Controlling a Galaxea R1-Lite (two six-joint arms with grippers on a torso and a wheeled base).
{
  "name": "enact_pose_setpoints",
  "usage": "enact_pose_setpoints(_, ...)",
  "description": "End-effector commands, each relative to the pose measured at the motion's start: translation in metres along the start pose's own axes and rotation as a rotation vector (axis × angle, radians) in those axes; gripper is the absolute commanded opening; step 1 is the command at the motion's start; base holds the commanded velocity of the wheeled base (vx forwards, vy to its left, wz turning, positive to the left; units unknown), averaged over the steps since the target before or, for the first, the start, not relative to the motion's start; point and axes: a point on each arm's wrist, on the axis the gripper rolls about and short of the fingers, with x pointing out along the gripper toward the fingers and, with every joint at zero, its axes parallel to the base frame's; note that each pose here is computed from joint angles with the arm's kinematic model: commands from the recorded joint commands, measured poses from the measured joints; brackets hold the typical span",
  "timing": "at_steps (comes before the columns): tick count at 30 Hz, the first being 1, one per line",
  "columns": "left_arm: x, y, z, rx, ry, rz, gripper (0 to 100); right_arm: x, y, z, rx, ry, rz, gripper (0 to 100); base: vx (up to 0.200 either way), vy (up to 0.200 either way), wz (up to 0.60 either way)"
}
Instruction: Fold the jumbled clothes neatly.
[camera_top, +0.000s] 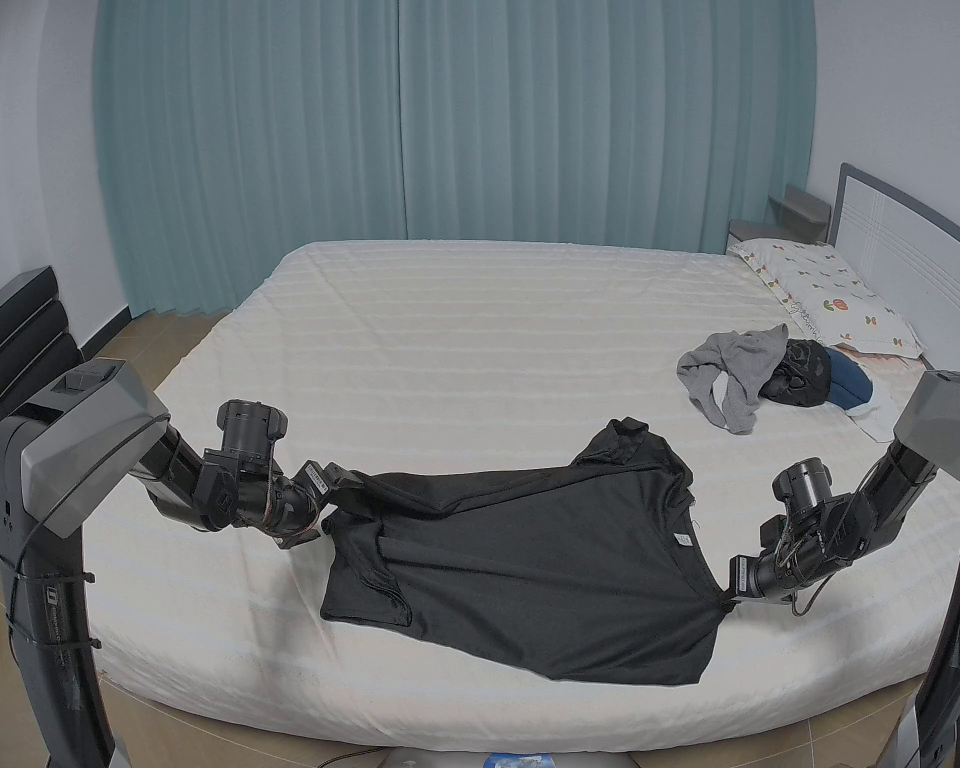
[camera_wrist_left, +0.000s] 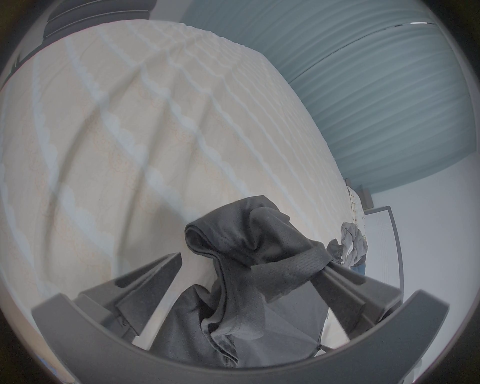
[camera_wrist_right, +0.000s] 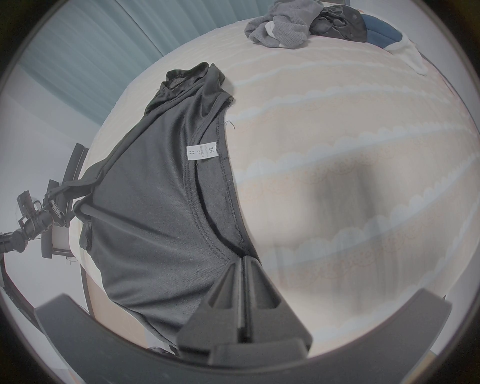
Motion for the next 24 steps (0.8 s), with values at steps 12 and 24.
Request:
enact_pose_setpoints(12,0.019,-0.019,0.015,0.025,-0.146,-0.020,100,0.007,-0.003,0.003,0.010,0.004,-0.005,0,0.000,0.000,0.00)
enact_pose_setpoints(24,0.048,-0.055,0.058,0.058,-0.364,-0.103,100,0.010,-0.003,0.002,0.012,0.014,-0.006,0,0.000,0.000,0.00)
